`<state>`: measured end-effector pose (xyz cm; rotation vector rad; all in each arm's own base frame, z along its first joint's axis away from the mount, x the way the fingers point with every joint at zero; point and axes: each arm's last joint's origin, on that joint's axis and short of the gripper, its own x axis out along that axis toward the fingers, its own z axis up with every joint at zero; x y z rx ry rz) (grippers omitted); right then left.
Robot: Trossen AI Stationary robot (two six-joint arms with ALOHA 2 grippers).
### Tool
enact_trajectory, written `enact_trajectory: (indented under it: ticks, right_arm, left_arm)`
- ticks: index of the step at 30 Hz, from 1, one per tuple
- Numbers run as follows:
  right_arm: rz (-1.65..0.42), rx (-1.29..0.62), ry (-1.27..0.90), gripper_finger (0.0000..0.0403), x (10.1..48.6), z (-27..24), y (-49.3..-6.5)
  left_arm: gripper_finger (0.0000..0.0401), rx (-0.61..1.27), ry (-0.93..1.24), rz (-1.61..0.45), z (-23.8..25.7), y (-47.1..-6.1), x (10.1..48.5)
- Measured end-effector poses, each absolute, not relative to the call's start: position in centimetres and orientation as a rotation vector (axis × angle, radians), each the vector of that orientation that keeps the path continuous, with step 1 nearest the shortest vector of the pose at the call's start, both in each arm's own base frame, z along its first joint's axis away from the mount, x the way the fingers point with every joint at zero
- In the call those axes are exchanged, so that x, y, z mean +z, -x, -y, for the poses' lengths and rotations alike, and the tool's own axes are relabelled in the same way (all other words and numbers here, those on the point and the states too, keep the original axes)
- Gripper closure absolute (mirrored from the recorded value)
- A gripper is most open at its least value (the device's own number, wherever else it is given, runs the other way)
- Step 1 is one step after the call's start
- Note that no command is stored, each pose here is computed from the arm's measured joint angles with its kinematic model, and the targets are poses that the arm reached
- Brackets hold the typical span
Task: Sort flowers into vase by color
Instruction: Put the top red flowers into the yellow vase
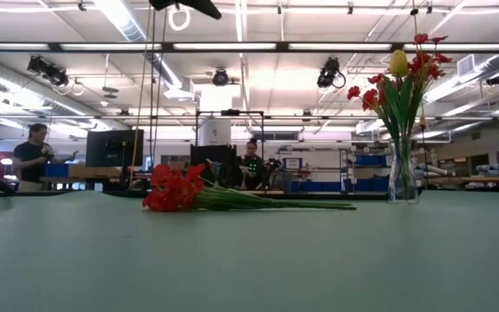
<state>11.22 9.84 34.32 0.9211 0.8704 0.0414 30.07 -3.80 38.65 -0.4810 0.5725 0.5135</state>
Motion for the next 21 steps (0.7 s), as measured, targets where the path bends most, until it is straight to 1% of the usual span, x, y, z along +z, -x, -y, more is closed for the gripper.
enact_trajectory:
  ticks: [2,4,8,12,15,18,21]
  right_arm:
    - [-0.769,0.042,-0.947,0.0187,35.0,-9.4,-11.3]
    - [-0.649,0.045,-0.947,0.0188,35.8,-8.9,-11.6]
    - [-0.506,0.016,-0.808,0.0189,36.3,-8.6,-13.3]
    - [-0.449,-0.046,-0.667,0.0189,35.8,-8.2,-16.7]
    - [-0.423,-0.066,-0.607,0.0189,35.2,-7.5,-19.9]
    - [-0.436,-0.065,-0.558,0.0189,34.1,-6.6,-22.8]
    - [-0.451,-0.104,-0.46,0.0189,32.8,-5.6,-25.0]
  left_arm:
    - [0.0083,0.51,0.479,-0.567,3.9,-29.2,39.2]
    - [0.0083,0.556,0.455,-0.547,3.8,-28.4,39.6]
    - [0.0083,0.683,0.343,-0.582,3.7,-26.3,39.7]
    - [0.0083,0.697,0.313,-0.633,3.5,-25.5,39.6]
    - [0.0083,0.675,0.308,-0.653,3.6,-25.3,39.6]
    - [0.0083,0.642,0.305,-0.679,3.6,-25.0,39.7]
    - [0.0083,0.611,0.304,-0.722,3.6,-24.3,39.7]
